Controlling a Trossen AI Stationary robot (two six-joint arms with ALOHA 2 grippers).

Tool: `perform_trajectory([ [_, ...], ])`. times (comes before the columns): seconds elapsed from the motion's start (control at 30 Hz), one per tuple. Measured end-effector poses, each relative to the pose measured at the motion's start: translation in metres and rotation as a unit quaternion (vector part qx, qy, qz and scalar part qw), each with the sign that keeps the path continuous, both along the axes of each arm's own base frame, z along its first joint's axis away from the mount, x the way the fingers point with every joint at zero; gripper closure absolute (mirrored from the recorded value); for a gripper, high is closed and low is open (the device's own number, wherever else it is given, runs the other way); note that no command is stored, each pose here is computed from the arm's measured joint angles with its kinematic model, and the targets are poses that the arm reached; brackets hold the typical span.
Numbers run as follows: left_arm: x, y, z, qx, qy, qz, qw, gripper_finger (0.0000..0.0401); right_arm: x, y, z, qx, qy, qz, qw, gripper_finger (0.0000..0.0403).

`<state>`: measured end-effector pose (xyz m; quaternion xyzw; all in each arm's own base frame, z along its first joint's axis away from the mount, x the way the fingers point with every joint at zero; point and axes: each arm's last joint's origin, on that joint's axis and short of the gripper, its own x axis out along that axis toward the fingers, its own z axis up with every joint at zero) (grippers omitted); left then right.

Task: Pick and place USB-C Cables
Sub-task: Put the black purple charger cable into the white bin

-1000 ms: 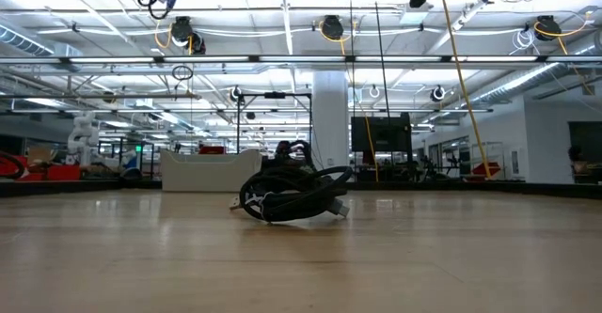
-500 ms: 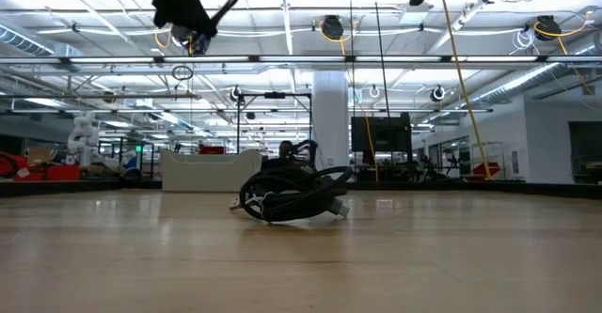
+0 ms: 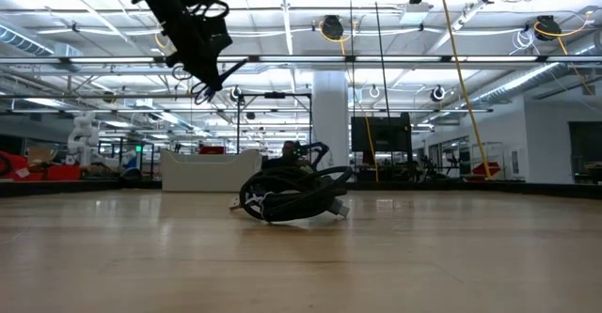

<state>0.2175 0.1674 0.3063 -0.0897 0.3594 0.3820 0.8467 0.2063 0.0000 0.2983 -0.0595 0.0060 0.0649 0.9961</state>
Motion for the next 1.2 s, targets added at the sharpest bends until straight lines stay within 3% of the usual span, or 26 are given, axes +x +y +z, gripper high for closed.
perform_trajectory([
  [0.4, 0.022, 0.048, 0.003, -0.069, 0.101, -0.007, 0.992, 0.0392, 0.0, 0.0, 0.0, -0.003, 0.0, 0.0, 1.0, 0.031],
  [0.73, 0.032, 0.071, -0.039, -0.129, 0.202, -0.05, 0.969, 0.0387, 0.0, 0.0, 0.0, -0.003, 0.0, 0.0, 1.0, 0.031],
  [1.2, 0.045, 0.089, -0.087, -0.166, 0.26, -0.09, 0.947, 0.0388, 0.0, 0.0, 0.0, -0.002, 0.0, 0.0, 1.0, 0.031],
])
